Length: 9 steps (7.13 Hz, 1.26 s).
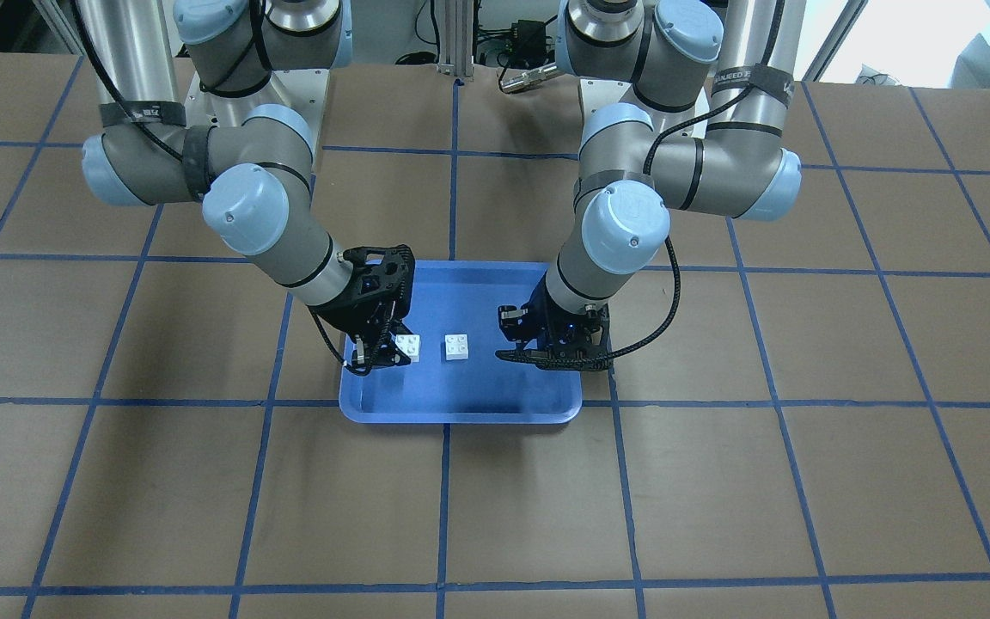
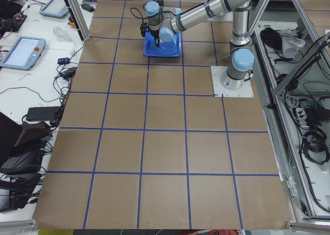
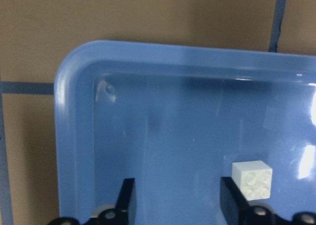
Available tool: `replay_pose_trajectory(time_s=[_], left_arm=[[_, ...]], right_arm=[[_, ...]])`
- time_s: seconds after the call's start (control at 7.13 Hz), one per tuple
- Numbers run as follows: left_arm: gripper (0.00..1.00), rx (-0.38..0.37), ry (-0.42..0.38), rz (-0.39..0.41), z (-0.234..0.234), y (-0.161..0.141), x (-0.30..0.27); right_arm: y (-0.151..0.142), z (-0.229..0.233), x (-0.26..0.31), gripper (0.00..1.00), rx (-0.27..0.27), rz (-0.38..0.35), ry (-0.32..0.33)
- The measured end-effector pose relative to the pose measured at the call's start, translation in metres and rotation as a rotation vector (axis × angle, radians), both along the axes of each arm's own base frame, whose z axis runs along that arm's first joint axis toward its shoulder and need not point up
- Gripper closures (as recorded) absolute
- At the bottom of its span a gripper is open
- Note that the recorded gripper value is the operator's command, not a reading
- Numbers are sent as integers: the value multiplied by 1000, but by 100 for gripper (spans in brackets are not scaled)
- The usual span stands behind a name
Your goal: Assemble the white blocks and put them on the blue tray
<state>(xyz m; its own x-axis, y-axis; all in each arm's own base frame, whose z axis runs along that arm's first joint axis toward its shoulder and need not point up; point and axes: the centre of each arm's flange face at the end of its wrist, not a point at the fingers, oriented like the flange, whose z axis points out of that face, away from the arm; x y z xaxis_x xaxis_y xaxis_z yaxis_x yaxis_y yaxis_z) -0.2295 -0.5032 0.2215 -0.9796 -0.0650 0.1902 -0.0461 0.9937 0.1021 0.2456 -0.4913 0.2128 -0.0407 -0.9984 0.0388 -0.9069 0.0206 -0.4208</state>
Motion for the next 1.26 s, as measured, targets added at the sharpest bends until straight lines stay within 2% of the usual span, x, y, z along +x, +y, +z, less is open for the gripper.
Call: replay_pose_trajectory(time_s=[0.14,0.56,1.26], left_arm=[[100,9,16,3,-4,2,-1],[100,46,71,44,-16,5,-14],[100,28,84,41,-22,7,-27]], right_arm=[[2,-9,6,100,-2,-4,1],[12,-35,16,100,41,-5,15],[20,-44,35,100,55,-22,23]])
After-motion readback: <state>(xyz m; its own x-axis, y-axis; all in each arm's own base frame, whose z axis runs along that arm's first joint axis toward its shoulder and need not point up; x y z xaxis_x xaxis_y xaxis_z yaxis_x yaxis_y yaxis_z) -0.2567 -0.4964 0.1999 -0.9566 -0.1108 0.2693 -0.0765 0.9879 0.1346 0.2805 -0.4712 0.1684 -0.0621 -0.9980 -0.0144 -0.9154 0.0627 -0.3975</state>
